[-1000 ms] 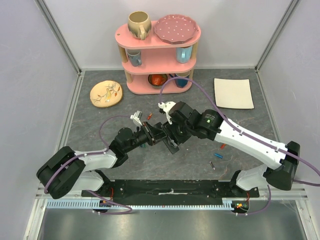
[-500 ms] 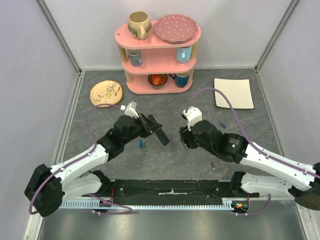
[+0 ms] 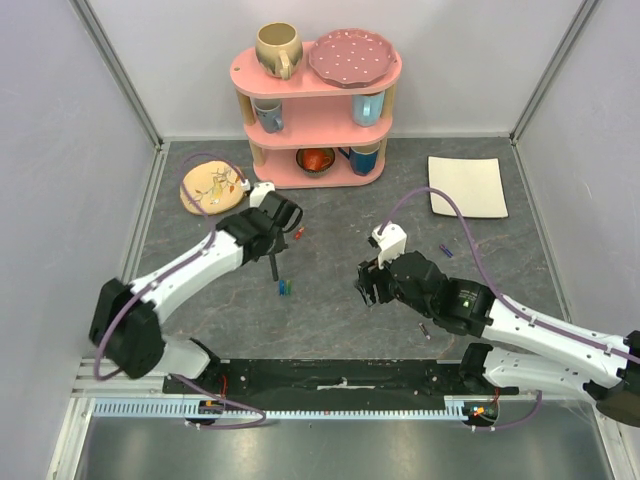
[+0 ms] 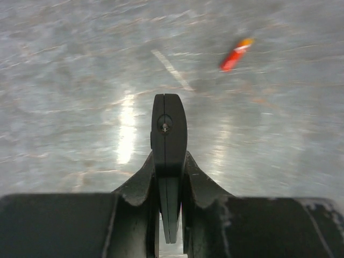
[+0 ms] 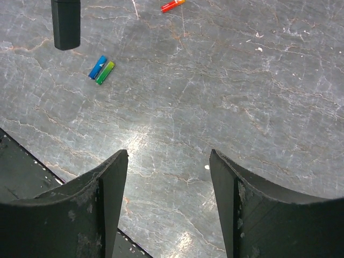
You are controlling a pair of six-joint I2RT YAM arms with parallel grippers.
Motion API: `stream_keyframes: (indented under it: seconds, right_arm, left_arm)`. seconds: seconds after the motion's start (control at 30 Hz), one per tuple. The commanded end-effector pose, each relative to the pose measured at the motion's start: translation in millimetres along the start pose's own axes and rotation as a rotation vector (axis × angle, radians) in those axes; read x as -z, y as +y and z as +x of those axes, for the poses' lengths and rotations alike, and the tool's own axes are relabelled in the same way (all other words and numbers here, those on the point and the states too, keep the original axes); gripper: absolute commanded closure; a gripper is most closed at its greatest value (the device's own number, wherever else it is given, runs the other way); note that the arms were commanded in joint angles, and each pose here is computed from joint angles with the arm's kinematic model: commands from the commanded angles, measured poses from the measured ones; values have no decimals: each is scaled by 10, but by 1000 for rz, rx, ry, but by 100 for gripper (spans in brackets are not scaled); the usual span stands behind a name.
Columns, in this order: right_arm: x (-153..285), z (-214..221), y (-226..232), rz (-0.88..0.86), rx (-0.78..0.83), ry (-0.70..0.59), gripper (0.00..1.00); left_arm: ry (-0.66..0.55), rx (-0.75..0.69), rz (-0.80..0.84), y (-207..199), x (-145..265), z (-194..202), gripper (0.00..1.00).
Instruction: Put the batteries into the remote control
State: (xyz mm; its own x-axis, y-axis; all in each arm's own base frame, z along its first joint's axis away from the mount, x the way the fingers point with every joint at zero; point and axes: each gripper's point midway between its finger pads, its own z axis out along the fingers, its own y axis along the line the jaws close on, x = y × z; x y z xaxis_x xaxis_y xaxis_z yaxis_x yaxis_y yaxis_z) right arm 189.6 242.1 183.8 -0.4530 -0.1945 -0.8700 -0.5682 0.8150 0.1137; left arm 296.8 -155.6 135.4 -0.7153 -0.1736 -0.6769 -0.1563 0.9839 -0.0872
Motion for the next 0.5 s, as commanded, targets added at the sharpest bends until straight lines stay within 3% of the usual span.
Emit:
stream_keyframes:
  seconds: [0.0,0.1,0.47]
  right_arm:
    - [63,-127,30,-32,-3,-69,30]
    - [148,-123,-11,-37,-6,-95,30]
    - [265,-53,0,-83,-15,-107,30]
  left_arm:
    - [162,-230,-258,497,-231,105,98]
    - [170,-285,-351,594,-362,32,98]
    - [174,-339,-376,578,-840,-79,98]
